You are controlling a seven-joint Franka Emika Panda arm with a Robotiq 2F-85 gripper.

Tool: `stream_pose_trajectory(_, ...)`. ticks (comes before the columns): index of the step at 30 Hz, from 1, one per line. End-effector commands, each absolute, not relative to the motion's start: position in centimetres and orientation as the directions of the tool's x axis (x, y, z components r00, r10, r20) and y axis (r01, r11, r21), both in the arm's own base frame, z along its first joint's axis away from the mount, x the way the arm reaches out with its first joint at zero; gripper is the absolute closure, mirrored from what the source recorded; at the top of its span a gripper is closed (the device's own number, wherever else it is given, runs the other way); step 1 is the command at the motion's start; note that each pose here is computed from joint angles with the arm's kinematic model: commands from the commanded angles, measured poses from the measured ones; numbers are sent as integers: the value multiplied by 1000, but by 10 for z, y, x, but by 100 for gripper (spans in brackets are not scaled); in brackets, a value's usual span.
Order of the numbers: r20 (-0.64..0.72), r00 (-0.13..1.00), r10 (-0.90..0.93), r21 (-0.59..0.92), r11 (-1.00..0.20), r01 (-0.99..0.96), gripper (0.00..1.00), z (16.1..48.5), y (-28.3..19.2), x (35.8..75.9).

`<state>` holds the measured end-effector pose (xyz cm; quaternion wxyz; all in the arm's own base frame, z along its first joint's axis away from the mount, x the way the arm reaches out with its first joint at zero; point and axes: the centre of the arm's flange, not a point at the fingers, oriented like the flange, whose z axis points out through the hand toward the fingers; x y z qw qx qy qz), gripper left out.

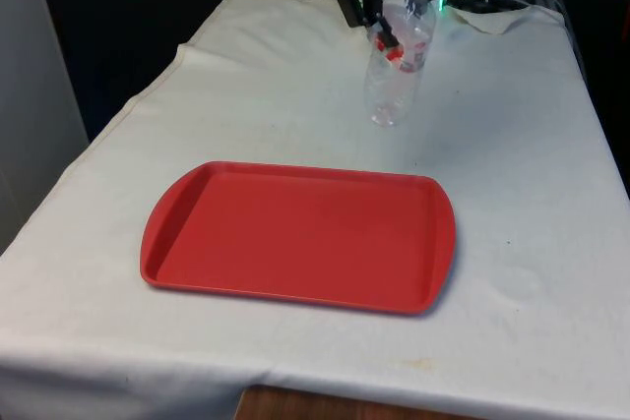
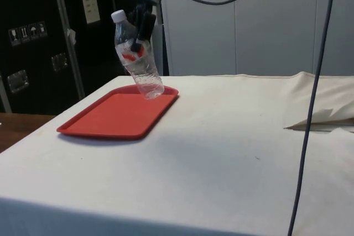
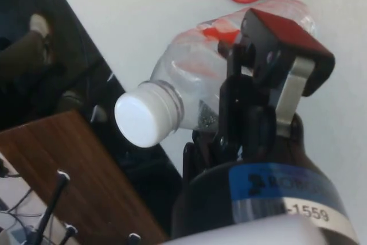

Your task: Place the bottle upright on the tray.

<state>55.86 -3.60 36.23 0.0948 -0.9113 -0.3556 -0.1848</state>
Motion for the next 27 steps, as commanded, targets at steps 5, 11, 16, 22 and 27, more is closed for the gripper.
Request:
stream_pose_trajectory(5,423,653,628,-36,-709,705,66,365,-35,558)
stream_pose_trajectory(11,427,647,631,-27,-707,707,66,365,-36,560)
stream_pose_trajectory(16,439,642,629,-20,-707,707,66,368,-37,561)
stream_pose_trajectory(22,469,623,626,-11,-701,713,66,372,-37,562)
stream_pose_trajectory(27,489,606,627,-3,-694,720,66,373,-37,562)
